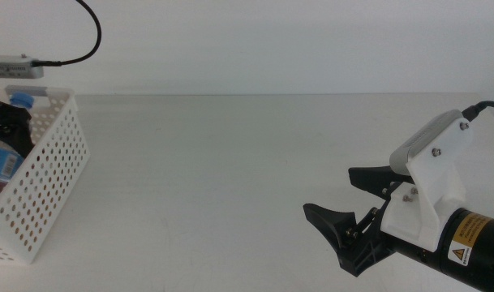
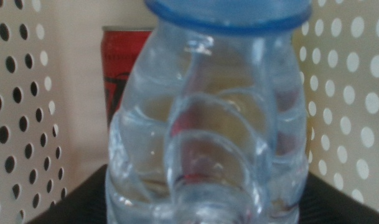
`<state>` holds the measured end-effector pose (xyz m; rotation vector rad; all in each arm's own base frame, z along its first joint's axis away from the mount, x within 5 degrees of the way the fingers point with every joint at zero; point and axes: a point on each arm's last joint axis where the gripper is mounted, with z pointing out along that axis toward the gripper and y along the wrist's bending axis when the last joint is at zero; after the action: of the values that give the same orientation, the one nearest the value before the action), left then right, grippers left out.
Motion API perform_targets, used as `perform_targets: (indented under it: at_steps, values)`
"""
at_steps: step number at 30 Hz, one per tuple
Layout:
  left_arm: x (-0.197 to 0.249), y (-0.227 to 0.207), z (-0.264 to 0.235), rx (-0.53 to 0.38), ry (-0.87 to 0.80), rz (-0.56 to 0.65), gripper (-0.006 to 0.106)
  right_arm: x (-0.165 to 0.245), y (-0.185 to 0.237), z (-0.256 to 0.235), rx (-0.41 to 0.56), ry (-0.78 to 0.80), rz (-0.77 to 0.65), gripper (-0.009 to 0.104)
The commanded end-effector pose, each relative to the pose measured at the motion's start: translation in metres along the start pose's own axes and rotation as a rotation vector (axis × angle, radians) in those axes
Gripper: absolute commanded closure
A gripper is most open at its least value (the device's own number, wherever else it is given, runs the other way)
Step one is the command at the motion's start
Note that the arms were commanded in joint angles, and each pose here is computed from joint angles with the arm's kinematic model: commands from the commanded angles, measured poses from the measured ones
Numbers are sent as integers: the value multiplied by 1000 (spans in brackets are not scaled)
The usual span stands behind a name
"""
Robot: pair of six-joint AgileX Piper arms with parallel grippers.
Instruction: Use arms to grab the bottles and put them into the dustbin to the left of the table.
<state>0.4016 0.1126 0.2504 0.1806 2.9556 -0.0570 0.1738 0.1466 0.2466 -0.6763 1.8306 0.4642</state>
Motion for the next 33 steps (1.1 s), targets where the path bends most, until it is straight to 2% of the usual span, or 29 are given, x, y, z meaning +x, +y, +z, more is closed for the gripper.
perform_targets:
  at_steps: [1, 6, 12, 15, 25, 33]
  values:
    - [4, -8, -34, 10, -19, 14, 10, -17, 1, -4, -6, -108, -24, 23]
    - [3, -16, -41, 4, -36, 17, 10, -17, 1, -4, -6, -108, -24, 23]
    - [4, -34, -67, -97, -60, 37, 10, -17, 1, -4, -6, -108, -24, 23]
    - [7, -46, -85, -114, -104, 38, 10, -17, 1, -4, -6, -108, -24, 23]
    - [31, -106, -169, -87, -377, 65, 10, -17, 1, -4, -6, -108, -24, 23]
    - [64, -152, -212, -39, -537, 107, 10, -17, 1, -4, -6, -108, -24, 23]
